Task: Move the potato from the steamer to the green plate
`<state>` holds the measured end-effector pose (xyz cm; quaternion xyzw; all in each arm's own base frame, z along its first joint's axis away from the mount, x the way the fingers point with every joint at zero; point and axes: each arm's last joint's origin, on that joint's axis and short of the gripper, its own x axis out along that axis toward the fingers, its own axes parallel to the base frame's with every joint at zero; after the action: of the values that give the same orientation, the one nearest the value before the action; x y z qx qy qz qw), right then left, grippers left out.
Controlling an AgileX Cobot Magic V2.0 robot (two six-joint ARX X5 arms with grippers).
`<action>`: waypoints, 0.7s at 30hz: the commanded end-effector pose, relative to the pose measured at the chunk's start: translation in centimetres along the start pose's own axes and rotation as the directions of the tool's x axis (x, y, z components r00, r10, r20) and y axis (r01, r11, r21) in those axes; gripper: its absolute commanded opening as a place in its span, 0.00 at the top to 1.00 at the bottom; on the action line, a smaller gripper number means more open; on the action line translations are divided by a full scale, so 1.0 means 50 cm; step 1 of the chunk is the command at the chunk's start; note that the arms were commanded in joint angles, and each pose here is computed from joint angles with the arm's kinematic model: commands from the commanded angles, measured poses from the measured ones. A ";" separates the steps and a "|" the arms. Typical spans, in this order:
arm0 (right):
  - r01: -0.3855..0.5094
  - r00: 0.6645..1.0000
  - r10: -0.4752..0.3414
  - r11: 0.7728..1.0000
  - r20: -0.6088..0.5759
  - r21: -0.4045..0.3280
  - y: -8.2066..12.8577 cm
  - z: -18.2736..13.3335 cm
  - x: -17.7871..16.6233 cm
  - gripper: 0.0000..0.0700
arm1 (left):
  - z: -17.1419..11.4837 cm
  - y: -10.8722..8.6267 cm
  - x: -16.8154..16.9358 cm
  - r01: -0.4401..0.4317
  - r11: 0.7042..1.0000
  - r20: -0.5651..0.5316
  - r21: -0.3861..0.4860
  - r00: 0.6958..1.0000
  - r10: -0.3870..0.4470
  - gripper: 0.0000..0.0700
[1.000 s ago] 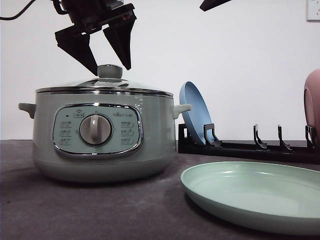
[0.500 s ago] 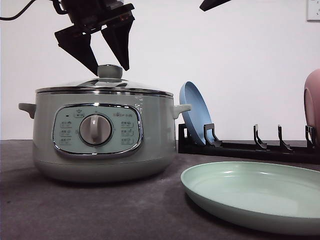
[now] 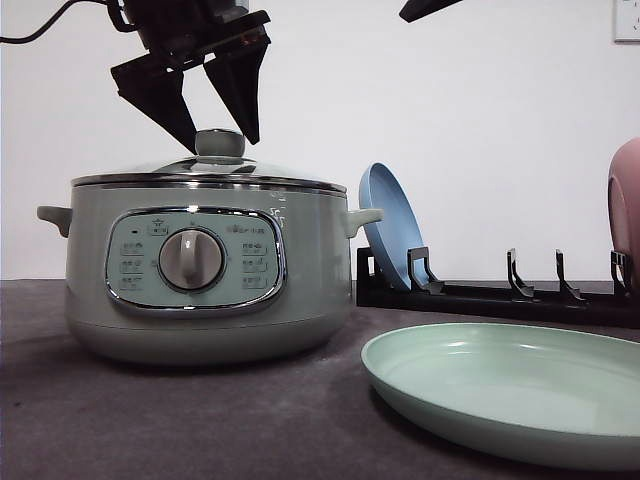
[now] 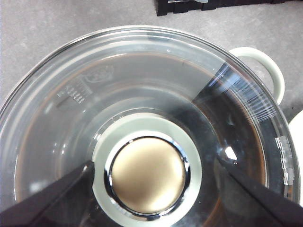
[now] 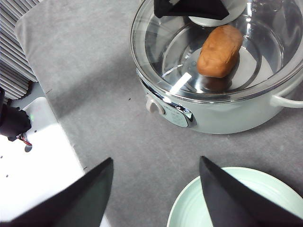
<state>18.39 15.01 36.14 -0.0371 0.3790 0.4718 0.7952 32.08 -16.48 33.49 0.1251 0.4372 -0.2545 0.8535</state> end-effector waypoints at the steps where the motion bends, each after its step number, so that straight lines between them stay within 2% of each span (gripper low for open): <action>1: -0.002 1.000 0.002 1.000 0.010 -0.020 0.001 0.009 0.002 0.49 | 0.011 -0.004 0.008 0.001 1.000 0.006 0.011 1.000 -0.002 0.39; 18: -0.002 1.000 0.002 1.000 0.008 -0.018 0.001 0.008 0.002 0.49 | 0.012 -0.004 0.024 0.004 1.000 -0.009 0.012 1.000 -0.004 0.39; 21: -0.001 1.000 0.001 1.000 0.008 -0.018 0.001 0.008 0.002 0.49 | 0.011 -0.004 0.025 0.004 1.000 -0.011 0.012 1.000 -0.004 0.45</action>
<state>18.39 15.00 36.13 -0.0371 0.3792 0.4717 0.7952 32.57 -16.75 32.79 0.1273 0.4433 -0.2534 0.8504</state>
